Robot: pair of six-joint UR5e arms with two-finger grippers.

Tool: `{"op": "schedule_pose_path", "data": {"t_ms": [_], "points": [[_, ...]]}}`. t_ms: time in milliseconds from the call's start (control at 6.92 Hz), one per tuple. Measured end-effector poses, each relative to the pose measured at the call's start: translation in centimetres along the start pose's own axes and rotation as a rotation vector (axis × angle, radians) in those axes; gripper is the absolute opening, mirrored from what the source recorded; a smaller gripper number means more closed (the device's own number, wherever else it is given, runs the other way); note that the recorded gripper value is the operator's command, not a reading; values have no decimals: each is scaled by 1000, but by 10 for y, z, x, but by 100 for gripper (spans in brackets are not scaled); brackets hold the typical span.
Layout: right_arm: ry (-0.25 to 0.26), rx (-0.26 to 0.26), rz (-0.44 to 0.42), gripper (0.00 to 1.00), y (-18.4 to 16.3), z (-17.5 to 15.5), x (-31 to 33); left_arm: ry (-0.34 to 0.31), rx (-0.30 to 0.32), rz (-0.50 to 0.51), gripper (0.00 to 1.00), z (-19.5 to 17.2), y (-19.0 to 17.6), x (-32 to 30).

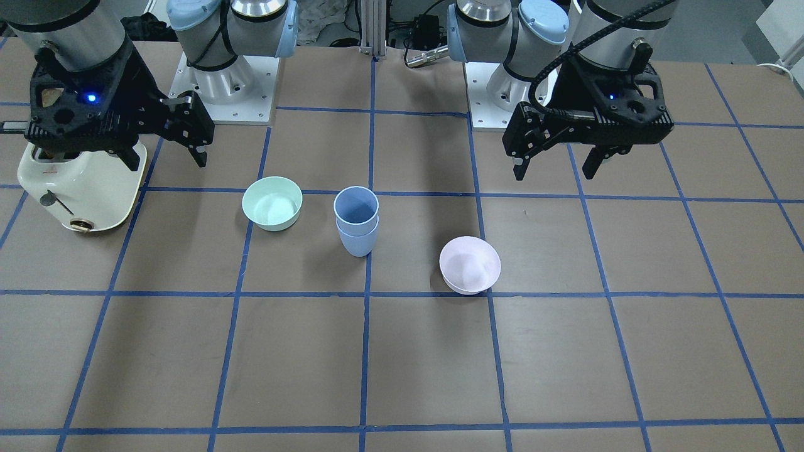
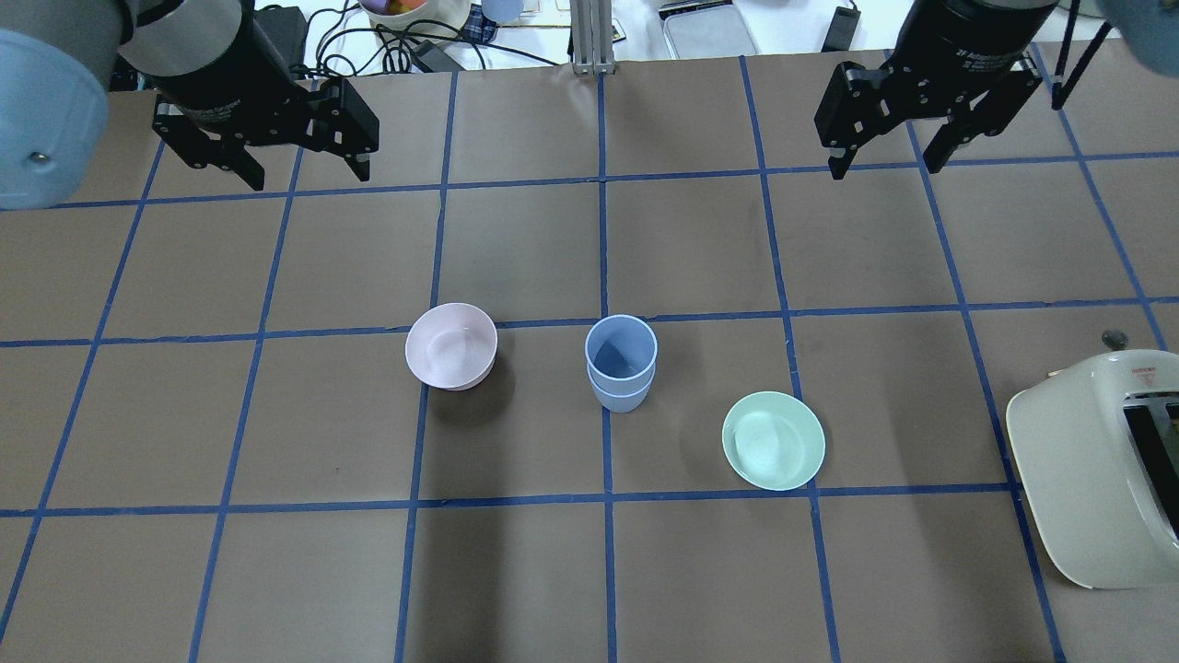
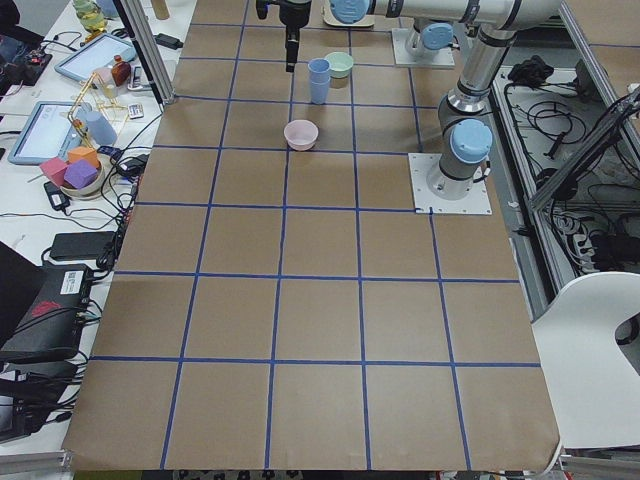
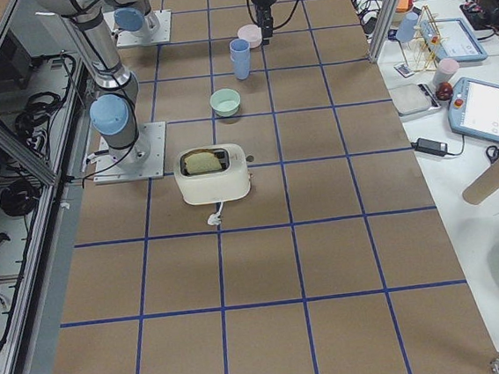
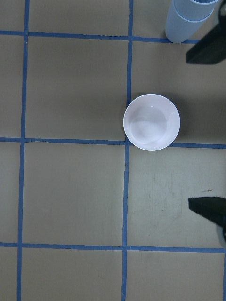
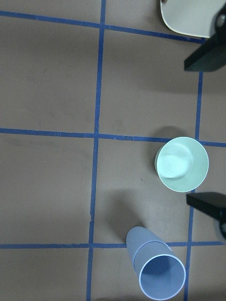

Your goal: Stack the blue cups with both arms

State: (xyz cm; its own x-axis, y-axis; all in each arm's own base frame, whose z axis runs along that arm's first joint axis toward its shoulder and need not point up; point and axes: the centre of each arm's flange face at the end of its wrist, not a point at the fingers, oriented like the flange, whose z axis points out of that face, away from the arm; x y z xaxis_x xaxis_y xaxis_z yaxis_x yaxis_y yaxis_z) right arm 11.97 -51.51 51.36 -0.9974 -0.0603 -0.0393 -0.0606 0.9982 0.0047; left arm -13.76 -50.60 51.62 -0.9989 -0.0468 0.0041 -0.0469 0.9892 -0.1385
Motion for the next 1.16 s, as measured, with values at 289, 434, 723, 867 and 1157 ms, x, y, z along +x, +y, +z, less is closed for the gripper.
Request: {"op": "schedule_pose_path", "data": {"t_ms": [289,434,723,867,1157], "points": [[14,-2,6,100,1,3,2,0,-3,1,100,0,0,0],[26,11,30,100,-1,1,3,0,-4,1,100,0,0,0],[34,52,86,100,-4,0,4,0,-5,1,100,0,0,0],[35,54,94,100,-3,3,4,0,-5,1,100,1,1,0],[35,53,97,100,-2,5,5,1,-9,2,100,1,1,1]]}}
